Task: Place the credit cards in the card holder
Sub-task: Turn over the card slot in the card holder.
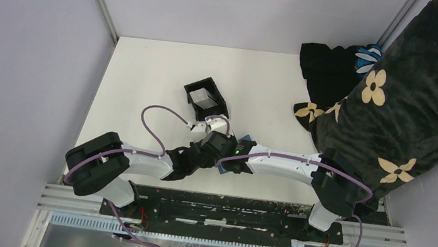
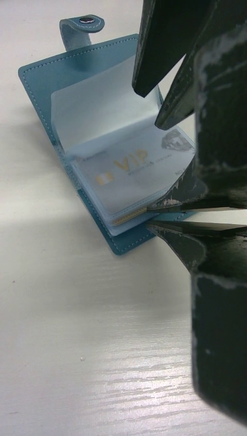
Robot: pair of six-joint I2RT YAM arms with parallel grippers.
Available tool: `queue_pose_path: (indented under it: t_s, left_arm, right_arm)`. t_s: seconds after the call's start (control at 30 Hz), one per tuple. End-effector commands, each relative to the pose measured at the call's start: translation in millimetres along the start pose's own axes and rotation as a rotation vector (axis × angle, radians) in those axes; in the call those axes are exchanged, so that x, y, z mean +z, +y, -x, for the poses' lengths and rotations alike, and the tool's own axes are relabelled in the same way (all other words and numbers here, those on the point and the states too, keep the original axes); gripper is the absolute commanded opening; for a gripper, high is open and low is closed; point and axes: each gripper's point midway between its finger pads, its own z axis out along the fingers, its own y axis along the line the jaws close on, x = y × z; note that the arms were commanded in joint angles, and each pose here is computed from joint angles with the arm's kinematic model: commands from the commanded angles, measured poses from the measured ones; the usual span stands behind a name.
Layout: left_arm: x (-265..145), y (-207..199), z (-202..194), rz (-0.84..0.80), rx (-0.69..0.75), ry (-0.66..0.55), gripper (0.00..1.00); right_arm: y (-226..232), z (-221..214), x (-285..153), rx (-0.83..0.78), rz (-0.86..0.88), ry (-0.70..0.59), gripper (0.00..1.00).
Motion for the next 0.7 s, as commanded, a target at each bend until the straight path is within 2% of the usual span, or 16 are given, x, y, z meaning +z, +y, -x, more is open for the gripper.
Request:
queue_pose_path:
  t_s: [0.0,0.67]
  left_arm:
    - [-1,-2,10,-0.004,0.007,-0.049,0.18]
    - [-19,12,24,0.026,0.005,-0.105,0.18]
  right_arm:
    - [17,-5,-1,0.045,0.062,-0.004,0.34]
    - [32,-17,9,0.102,0.140,0.025,0.31]
